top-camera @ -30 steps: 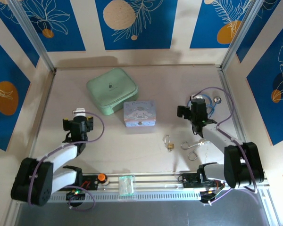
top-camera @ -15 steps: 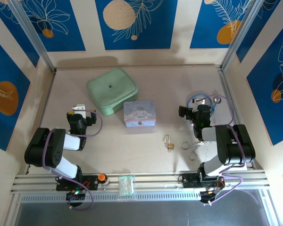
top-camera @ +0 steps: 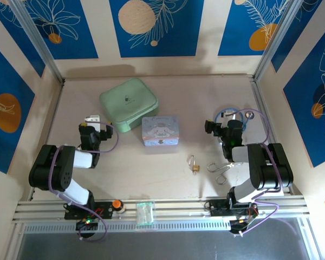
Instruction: Unlock a padlock with a key
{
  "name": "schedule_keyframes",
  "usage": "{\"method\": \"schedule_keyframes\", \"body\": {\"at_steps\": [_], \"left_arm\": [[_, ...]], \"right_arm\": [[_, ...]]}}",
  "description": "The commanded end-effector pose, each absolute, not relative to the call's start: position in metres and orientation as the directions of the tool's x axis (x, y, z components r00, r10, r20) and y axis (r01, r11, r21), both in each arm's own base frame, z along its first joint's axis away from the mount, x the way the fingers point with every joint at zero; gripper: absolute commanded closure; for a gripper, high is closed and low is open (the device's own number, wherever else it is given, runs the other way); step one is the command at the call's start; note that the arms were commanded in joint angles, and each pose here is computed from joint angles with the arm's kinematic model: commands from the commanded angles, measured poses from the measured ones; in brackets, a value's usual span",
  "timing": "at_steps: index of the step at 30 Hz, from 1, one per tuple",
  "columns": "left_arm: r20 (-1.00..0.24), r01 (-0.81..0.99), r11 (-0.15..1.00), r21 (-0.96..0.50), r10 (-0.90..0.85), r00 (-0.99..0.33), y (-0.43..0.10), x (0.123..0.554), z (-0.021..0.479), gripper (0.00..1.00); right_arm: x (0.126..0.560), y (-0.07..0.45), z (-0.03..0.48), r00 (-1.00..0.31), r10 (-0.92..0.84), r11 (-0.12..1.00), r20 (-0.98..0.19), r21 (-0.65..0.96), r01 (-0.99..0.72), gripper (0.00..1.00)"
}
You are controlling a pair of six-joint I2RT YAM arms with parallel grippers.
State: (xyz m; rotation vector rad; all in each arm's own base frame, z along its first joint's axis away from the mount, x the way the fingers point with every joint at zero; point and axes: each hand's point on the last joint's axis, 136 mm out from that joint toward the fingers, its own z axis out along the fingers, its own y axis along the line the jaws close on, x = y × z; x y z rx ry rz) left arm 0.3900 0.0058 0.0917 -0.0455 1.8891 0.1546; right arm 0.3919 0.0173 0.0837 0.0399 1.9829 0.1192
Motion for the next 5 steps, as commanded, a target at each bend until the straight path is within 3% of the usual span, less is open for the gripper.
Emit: {"method": "schedule_keyframes", "body": {"at_steps": [1,5], "left_arm": [[-0.951,-0.087,0.993,0.085,0.054,-0.306,0.0021,0.3928,0.0952,0.00],[-0.950,-0.087,0.993,0.084,0.053,-0.308,0.0022,0.3923,0.0944,0.00]], "right_arm": [[0.3982,0.0177,0.0946,-0.375,0.092,0.992,-0.923,0.118,-0.046,0.01],[0.3968,0.0186,0.0953,-0.367,0.086,0.992,-0.926,0.112,-0.050,0.01]]}}
